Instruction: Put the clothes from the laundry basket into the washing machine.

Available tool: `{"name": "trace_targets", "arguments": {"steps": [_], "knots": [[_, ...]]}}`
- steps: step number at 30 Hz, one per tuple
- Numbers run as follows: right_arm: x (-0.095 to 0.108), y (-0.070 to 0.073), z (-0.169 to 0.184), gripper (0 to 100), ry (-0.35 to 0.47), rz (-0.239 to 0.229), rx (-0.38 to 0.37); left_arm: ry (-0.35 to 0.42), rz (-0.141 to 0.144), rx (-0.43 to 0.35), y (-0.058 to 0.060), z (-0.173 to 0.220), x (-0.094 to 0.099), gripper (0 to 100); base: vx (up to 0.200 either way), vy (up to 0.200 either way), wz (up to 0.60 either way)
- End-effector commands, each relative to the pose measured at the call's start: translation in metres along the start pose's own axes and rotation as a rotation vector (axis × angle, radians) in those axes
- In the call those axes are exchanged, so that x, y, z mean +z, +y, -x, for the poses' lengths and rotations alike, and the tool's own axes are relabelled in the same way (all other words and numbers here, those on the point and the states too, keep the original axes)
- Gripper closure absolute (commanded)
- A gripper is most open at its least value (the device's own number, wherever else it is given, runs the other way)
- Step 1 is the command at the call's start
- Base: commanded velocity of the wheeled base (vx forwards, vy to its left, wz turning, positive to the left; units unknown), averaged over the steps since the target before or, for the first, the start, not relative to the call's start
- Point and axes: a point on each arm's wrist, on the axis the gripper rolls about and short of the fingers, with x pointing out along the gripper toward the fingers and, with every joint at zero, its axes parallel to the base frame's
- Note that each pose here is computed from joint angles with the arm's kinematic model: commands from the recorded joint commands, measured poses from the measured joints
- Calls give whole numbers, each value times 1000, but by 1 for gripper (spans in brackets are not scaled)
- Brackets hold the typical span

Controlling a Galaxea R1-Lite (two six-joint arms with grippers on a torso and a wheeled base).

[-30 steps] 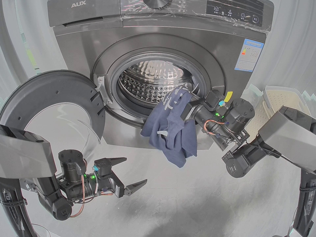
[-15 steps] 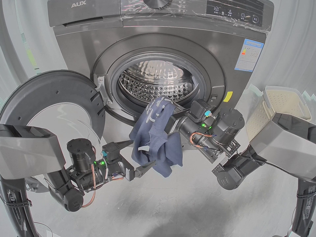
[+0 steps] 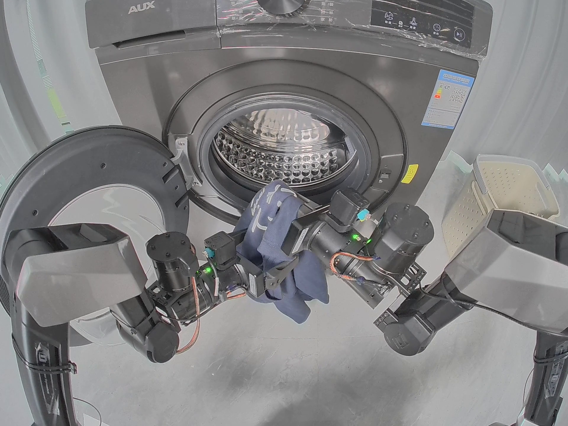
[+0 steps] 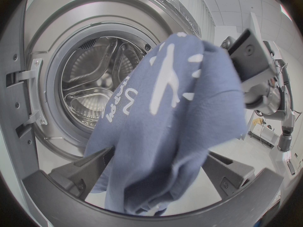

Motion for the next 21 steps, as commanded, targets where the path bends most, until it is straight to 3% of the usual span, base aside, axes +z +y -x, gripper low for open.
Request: {"name": "trace_targets", "arguments": {"steps": [1,14,21], "knots": [[2,7,1,100,-4,-9,15,-11,-1,2,4,-15,-10,0,0,0,0],[16,24,18,100,15,-37,26,-69,-20,77,20,-48,-26,0,0,0,0],[18,31,26,100,32,-50,35,-87,-24,78,19,-57,-29,0,0,0,0]]}}
